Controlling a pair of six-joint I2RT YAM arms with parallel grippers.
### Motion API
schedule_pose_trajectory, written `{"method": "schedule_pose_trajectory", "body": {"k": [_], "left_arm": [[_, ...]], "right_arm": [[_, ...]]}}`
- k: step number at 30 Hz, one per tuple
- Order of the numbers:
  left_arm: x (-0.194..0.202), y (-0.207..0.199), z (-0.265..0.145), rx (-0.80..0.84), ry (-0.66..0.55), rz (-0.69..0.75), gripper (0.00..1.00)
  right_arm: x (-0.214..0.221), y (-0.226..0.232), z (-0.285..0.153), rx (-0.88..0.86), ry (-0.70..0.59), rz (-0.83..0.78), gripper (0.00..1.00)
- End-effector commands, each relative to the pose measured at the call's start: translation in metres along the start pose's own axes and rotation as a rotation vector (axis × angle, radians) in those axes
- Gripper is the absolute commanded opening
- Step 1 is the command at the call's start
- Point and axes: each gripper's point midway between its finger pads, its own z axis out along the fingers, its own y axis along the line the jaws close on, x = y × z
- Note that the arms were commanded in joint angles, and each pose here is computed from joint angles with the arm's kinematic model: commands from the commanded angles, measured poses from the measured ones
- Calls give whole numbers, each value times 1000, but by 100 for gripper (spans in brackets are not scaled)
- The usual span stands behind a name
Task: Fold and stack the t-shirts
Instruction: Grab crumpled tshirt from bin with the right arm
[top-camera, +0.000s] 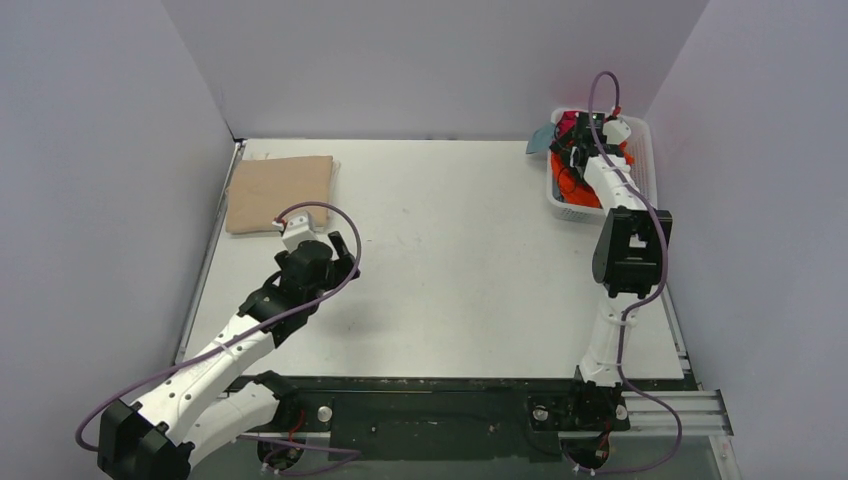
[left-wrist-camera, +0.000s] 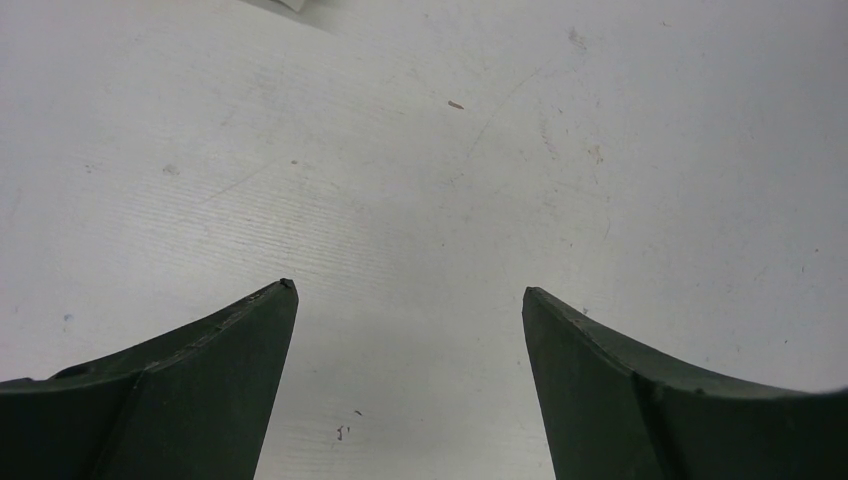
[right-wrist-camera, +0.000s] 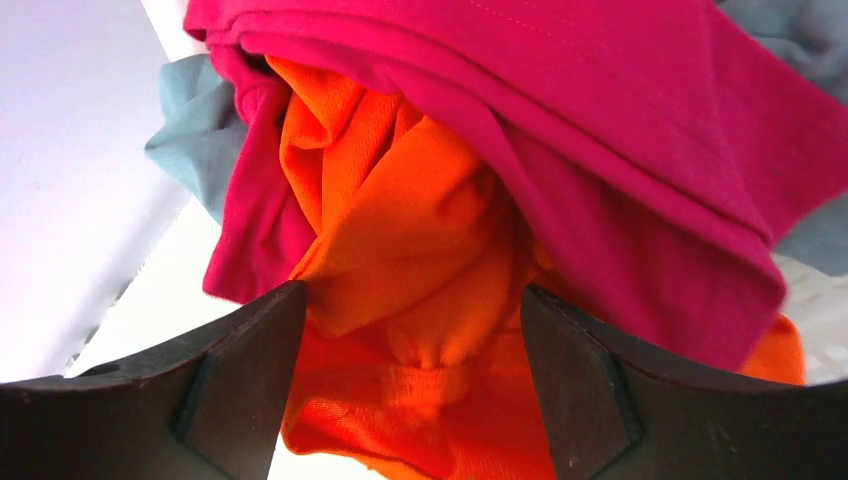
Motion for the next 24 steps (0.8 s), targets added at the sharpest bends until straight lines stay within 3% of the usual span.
{"method": "schedule_pose_trajectory", "body": {"k": [1,4,6,8,9,12,24], "left_arm": [[-23,-19,-2,68,-45,-38,93],[-23,-18,-2,68,-43,-41,93],[-23,-18,-2,69,-41,-43,93],[-23,-18,-2,72,-39,-42,93],[-22,-18,-2,72,-36,-42,93],[-22,-19,-3,82,-33,-44,93],[-27,-25,-14,146,-44,-68,93]], "right_arm": [[-23,19,14,-36,-88,82,72],[-23,19,23,-45,-99,109,68],[-21,20,26,-63,-94,121,60],[-23,26,25,-100,-102,133,41],[-31,32,19,-127,-122,142,26],[-40,34,6,-148,-151,138,3],[-119,38,-130,-275,-372,139,0]]}}
